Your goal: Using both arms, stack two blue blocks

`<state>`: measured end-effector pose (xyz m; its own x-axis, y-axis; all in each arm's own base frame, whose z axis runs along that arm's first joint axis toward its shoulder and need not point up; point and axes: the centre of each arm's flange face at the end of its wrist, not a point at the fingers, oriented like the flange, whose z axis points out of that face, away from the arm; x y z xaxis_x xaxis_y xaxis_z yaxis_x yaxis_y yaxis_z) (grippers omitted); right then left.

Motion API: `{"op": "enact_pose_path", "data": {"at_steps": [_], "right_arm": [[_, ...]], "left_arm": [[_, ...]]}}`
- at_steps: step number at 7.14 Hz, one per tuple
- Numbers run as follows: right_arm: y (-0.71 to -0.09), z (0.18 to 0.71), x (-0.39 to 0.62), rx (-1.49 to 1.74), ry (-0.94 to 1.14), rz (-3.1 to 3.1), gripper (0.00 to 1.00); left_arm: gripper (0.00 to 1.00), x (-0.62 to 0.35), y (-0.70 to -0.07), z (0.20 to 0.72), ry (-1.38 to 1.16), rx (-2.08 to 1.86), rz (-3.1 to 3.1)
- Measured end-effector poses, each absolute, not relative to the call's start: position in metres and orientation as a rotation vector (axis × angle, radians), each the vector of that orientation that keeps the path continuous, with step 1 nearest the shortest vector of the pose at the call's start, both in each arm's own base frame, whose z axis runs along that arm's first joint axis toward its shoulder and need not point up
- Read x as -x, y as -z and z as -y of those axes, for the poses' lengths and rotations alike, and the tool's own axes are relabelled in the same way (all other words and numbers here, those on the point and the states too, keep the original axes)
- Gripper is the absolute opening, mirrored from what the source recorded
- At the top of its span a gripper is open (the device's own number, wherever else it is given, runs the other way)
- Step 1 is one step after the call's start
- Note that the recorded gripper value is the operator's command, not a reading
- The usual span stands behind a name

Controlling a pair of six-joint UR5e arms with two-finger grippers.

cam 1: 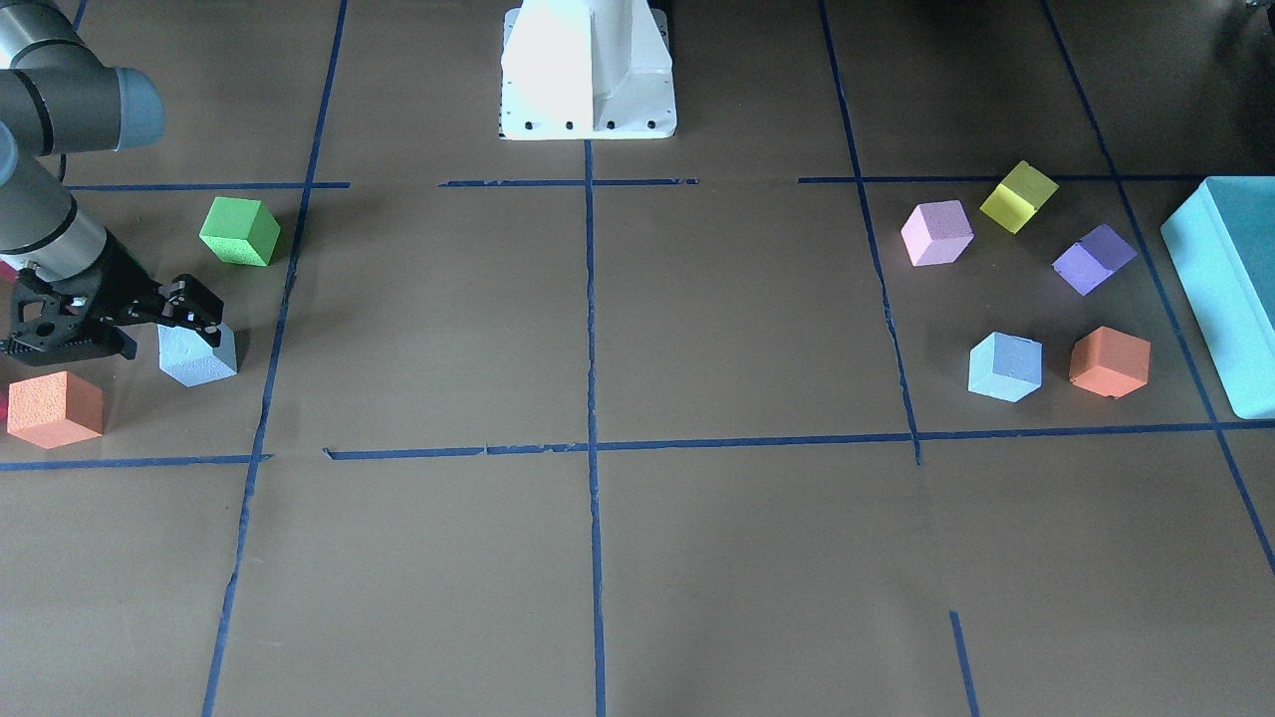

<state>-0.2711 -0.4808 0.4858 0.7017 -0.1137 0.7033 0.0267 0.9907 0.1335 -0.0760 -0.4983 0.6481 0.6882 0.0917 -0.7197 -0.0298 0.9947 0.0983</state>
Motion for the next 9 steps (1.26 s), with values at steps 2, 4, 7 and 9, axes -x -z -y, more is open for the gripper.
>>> {"op": "enact_pose_path", "data": {"at_steps": [2,4,7,9], "right_arm": [[-0.499,0.479,0.277,-0.093,0.083,0.775,1.0],[-0.512,0.476,0.288,-0.066,0.094,0.76,1.0],[-0.524,0.471,0.302,-0.041,0.111,0.746,0.17],[-0.522,0.47,0.303,-0.043,0.115,0.749,0.0]], "left_arm": [[1.0,0.076,-0.648,0.498,-0.068,-0.082,-0.809],[1.0,0.076,-0.645,0.498,-0.07,-0.085,-0.81],[1.0,0.076,-0.639,0.498,-0.074,-0.093,-0.81],[1.0,0.076,-0.636,0.498,-0.076,-0.099,-0.81]]}}
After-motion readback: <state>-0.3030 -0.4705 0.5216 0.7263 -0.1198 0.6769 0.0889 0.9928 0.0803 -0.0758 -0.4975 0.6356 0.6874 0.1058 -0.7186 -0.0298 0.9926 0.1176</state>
